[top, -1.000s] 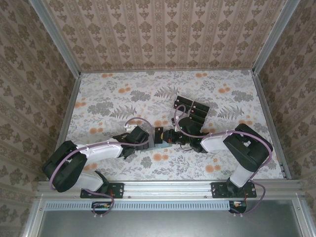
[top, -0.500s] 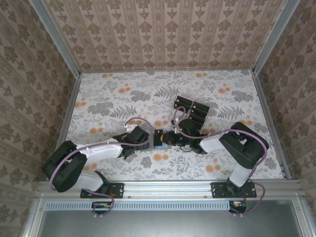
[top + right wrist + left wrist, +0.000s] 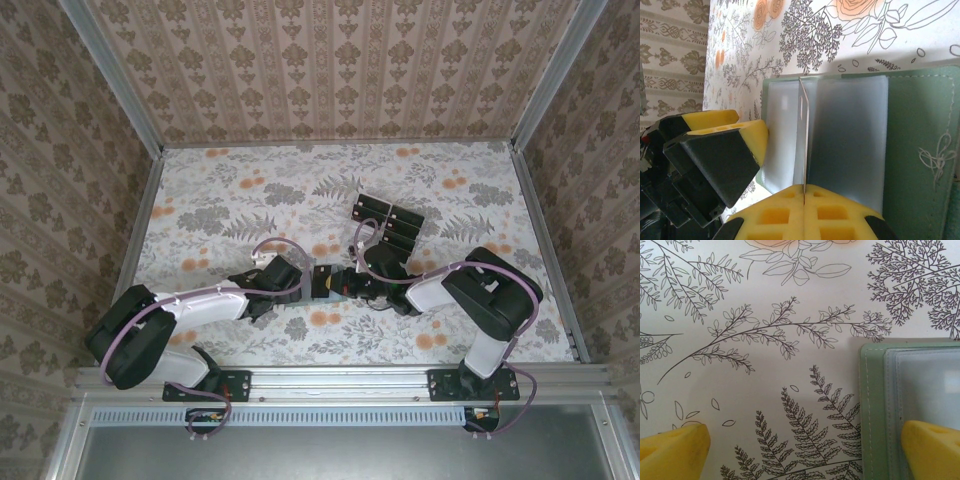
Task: Put the credit cards into the card holder
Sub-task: Insert the credit card into the card slot.
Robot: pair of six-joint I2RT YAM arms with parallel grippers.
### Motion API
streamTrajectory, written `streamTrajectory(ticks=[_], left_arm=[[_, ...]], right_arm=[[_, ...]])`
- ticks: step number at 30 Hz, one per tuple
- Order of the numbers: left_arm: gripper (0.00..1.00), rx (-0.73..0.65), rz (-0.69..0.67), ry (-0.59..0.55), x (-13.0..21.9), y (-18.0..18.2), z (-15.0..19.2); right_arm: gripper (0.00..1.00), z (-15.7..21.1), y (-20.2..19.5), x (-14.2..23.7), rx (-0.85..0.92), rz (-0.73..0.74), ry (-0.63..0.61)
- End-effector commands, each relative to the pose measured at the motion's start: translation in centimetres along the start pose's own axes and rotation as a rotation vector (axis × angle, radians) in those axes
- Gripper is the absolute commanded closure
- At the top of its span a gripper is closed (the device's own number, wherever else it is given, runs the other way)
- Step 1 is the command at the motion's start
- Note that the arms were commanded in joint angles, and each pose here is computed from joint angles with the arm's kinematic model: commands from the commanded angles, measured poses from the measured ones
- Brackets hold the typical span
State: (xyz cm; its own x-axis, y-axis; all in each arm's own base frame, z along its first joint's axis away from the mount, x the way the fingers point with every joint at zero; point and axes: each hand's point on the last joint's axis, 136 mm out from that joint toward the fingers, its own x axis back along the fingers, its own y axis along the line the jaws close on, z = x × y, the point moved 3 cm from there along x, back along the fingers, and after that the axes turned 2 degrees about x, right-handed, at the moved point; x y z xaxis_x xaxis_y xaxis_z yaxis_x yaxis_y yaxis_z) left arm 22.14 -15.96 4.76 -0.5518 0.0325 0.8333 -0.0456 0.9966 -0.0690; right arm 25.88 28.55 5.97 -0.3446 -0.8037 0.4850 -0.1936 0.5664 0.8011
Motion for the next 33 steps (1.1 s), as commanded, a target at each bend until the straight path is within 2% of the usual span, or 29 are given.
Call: streamTrajectory(ticks=[1,33], left_arm=[[0.00,-0.032,-0.071,0.043,-0.2,1.9,1.7],[0.00,-0.031,-0.068,0.039,-0.2,1.8,1.7]], right_arm=[[1.00,1.0,-0.9,-0.2,-0.019,0.001,0.039],[1.00,2.3,-1.8,-1.9,-0.063,0.003,0.155]])
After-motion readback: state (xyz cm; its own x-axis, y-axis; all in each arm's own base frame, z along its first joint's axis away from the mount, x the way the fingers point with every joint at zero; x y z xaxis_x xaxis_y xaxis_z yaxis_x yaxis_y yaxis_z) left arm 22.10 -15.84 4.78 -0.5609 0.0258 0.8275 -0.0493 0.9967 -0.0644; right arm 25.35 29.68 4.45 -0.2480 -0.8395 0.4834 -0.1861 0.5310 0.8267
